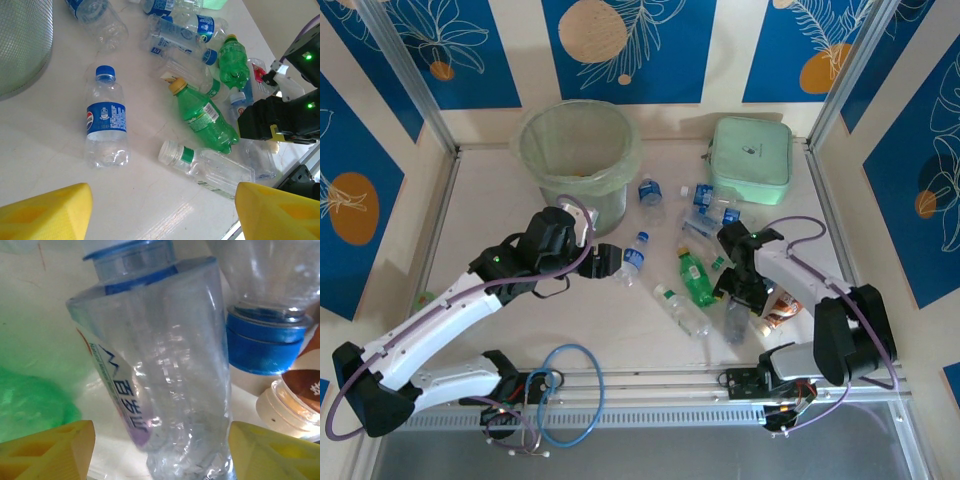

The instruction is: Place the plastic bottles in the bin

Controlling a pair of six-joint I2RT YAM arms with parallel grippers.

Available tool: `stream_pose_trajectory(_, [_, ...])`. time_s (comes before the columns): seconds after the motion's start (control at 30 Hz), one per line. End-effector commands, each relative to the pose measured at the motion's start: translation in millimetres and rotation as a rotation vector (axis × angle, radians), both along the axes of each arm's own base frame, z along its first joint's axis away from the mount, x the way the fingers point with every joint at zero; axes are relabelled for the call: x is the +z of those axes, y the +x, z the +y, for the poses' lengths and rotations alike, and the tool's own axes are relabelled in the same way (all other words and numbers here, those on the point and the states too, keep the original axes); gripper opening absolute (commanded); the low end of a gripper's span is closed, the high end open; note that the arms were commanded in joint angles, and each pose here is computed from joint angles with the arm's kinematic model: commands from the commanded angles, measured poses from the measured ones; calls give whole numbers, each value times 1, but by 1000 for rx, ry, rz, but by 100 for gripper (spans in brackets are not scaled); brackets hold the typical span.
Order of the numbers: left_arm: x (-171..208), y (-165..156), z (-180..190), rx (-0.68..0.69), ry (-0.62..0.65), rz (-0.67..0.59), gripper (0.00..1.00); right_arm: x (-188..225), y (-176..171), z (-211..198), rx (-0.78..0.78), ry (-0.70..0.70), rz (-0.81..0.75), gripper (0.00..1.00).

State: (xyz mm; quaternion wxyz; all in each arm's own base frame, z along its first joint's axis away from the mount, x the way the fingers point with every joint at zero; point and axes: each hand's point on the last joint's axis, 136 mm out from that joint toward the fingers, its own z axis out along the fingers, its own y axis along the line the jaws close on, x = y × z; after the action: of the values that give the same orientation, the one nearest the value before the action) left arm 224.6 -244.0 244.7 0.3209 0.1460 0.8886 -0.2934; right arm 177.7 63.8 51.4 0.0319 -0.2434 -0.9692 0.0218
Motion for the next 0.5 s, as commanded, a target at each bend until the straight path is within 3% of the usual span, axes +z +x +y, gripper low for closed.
stream_pose_trajectory(0.0, [4, 0, -3, -12, -13, -28, 76, -4, 9, 8, 12, 32, 9, 71])
stream_pose_trajectory(0.27, [11, -2, 0, -19, -11, -45, 76, -17, 12, 11, 34, 20, 43, 72])
stream_pose_trajectory(0.47, [11, -1, -1, -14, -14, -43, 76, -16, 14, 12, 40, 19, 22, 60])
